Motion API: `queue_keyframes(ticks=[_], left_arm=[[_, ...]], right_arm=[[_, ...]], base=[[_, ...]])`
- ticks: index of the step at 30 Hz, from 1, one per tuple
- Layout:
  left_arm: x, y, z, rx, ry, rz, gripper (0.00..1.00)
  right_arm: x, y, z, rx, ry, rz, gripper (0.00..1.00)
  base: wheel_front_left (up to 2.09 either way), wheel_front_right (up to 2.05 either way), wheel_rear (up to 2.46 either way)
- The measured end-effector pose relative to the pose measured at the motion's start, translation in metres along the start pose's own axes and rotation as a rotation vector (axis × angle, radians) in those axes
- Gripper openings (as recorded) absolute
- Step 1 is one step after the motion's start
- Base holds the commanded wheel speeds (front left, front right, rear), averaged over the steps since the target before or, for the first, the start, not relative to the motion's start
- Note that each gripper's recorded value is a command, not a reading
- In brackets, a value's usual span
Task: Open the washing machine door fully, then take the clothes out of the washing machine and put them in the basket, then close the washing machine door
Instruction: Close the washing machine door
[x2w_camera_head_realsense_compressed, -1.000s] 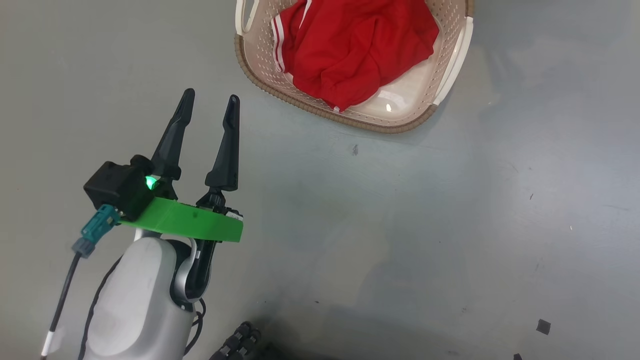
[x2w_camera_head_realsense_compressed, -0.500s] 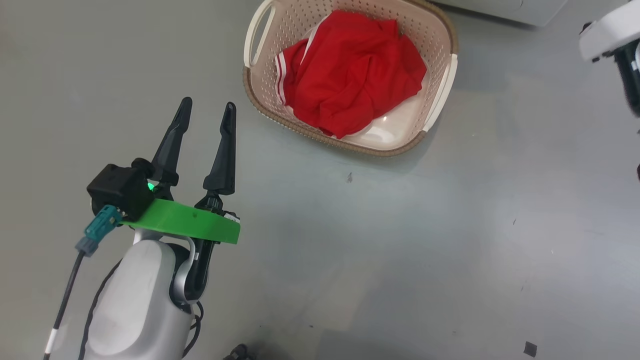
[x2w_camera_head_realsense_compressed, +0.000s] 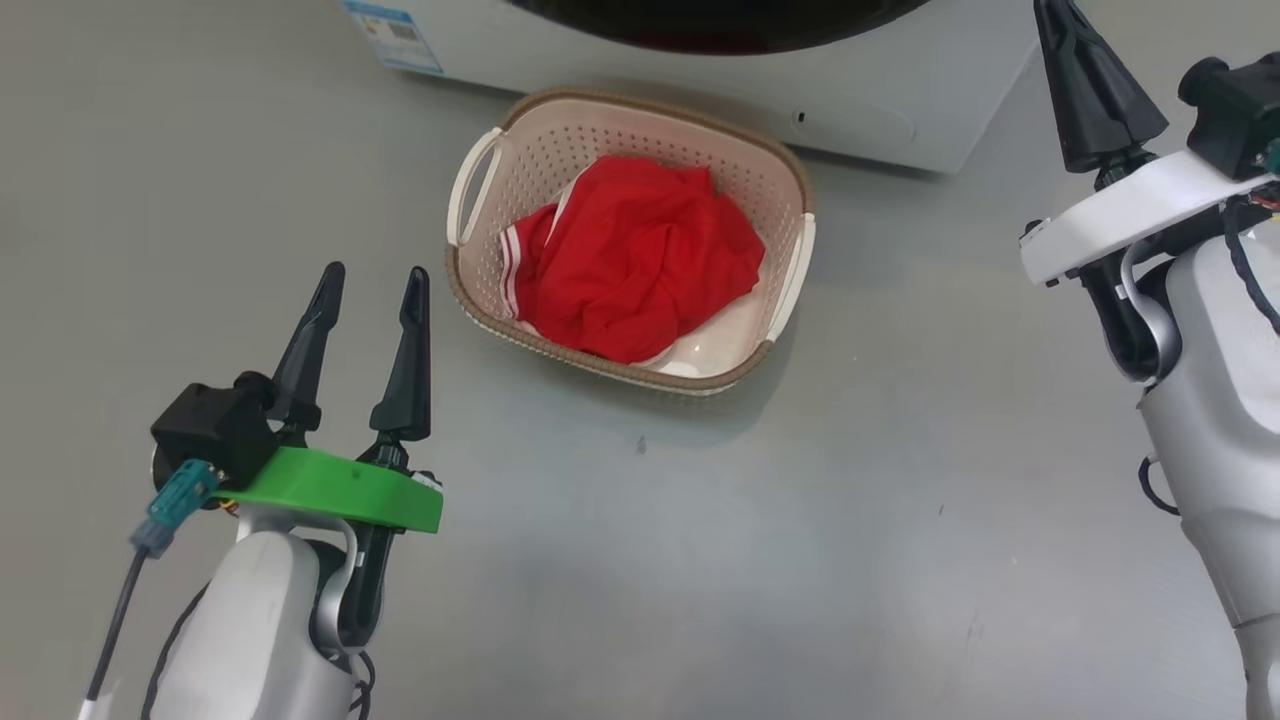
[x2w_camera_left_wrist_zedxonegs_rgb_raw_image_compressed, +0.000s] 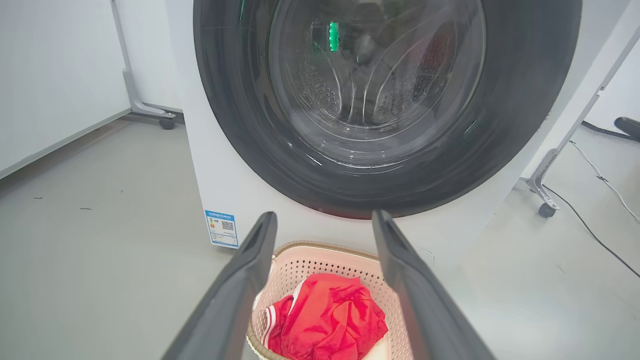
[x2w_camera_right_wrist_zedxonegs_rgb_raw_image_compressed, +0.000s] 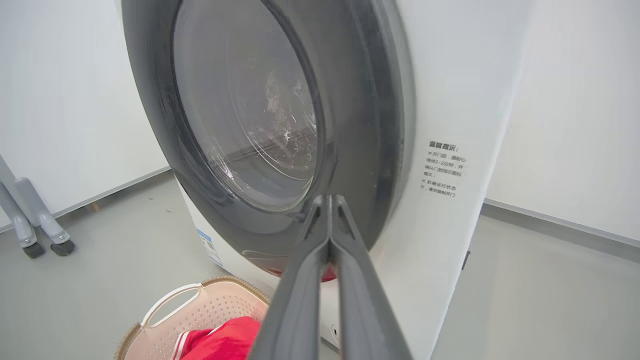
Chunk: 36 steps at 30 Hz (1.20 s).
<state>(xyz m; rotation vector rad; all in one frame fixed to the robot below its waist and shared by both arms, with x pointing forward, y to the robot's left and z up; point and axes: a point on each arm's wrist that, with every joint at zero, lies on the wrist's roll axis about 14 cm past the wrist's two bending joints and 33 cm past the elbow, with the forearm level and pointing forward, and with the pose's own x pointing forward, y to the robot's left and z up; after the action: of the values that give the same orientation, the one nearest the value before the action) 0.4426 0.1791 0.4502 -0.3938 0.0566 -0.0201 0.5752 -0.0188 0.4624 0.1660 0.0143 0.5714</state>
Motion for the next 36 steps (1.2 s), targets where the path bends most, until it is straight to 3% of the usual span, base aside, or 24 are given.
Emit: queue_keyframes(ticks=[4, 22, 23, 24, 25, 26, 27, 36], left_arm=[[-0.006, -0.004, 0.007, 0.006, -0.015, -0.014, 1.00], [-0.039, -0.040, 0.004, 0.002, 0.002, -0.118, 1.00], [-0.039, -0.044, 0.004, 0.001, 0.002, -0.129, 1.00], [-0.040, -0.048, 0.005, 0.001, 0.001, -0.140, 1.00], [-0.040, -0.052, 0.005, 0.000, 0.000, -0.150, 1.00], [-0.041, -0.054, 0.006, -0.008, -0.005, -0.155, 1.00], [-0.041, -0.056, 0.008, -0.019, -0.013, -0.153, 1.00], [-0.041, -0.081, 0.008, -0.019, -0.014, -0.225, 1.00]], right_arm=[[-0.018, 0.003, 0.026, -0.004, -0.052, -0.024, 0.00], [-0.160, -0.023, 0.045, 0.064, -0.075, -0.332, 0.00], [-0.167, -0.025, 0.047, 0.063, -0.081, -0.348, 0.07], [-0.174, -0.027, 0.049, 0.064, -0.090, -0.364, 0.36], [-0.181, -0.029, 0.052, 0.065, -0.098, -0.381, 0.49], [-0.188, -0.031, 0.053, 0.065, -0.104, -0.400, 0.82], [-0.194, -0.031, 0.055, 0.067, -0.110, -0.412, 1.00], [-0.231, -0.037, 0.070, 0.079, -0.175, -0.495, 1.00]], base=[[0.00, 0.00, 0.00], [0.00, 0.00, 0.00], [0.00, 0.00, 0.00], [0.00, 0.00, 0.00], [0.00, 0.00, 0.00], [0.00, 0.00, 0.00], [0.00, 0.00, 0.00], [0.00, 0.00, 0.00]])
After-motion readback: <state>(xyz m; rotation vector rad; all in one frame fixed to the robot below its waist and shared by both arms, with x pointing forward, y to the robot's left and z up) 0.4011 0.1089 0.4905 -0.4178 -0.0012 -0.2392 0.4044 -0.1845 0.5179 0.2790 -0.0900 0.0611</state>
